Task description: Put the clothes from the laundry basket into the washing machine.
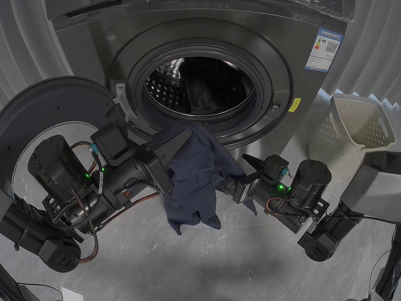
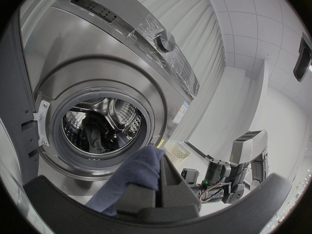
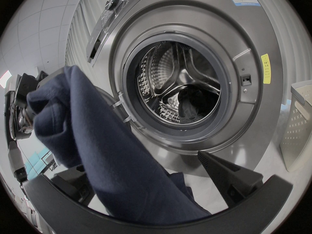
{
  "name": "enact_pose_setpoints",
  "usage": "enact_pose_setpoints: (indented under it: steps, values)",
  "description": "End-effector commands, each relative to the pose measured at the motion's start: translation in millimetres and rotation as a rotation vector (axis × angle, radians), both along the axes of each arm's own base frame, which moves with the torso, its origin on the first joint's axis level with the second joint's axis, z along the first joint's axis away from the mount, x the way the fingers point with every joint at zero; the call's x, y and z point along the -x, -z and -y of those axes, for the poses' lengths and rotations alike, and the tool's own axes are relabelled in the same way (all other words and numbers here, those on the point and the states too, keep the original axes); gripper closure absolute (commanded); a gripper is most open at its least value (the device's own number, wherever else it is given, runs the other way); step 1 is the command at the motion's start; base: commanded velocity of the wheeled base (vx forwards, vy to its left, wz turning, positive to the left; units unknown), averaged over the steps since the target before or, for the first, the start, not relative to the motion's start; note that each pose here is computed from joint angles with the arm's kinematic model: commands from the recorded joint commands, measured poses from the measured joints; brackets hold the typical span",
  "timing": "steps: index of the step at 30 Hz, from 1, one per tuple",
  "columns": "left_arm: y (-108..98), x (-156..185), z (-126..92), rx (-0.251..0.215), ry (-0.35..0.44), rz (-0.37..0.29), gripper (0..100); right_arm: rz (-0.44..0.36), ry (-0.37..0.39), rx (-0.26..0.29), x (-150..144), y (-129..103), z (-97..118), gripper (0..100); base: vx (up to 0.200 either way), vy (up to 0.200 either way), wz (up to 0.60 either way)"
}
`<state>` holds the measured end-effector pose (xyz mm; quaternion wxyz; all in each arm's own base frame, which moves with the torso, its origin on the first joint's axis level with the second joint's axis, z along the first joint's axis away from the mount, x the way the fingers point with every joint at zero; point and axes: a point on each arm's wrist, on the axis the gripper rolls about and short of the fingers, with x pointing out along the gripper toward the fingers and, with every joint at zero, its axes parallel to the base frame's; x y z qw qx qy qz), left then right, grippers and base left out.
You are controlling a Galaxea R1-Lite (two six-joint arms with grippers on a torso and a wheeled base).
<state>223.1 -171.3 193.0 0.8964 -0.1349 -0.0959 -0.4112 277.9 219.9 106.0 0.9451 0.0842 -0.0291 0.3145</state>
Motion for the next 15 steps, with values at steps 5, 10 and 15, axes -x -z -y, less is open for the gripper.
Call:
enact_pose_setpoints:
  steps: [5, 10, 15]
  values:
    - [0.6, 1.1, 1.9, -0.003, 0.007, -0.004, 100, 0.024, -0.005, -0.027, 1.8, -10.9, -0.6, 100, 0.0, 0.0, 0.0]
    - [3.6, -0.2, 2.8, -0.01, 0.009, -0.013, 100, 0.045, -0.013, -0.046, 8.6, -22.1, 0.8, 100, 0.0, 0.0, 0.0]
    - [21.5, 0.9, 9.8, -0.05, 0.033, -0.077, 100, 0.083, -0.03, -0.087, 28.8, -46.4, 8.4, 100, 0.0, 0.0, 0.0]
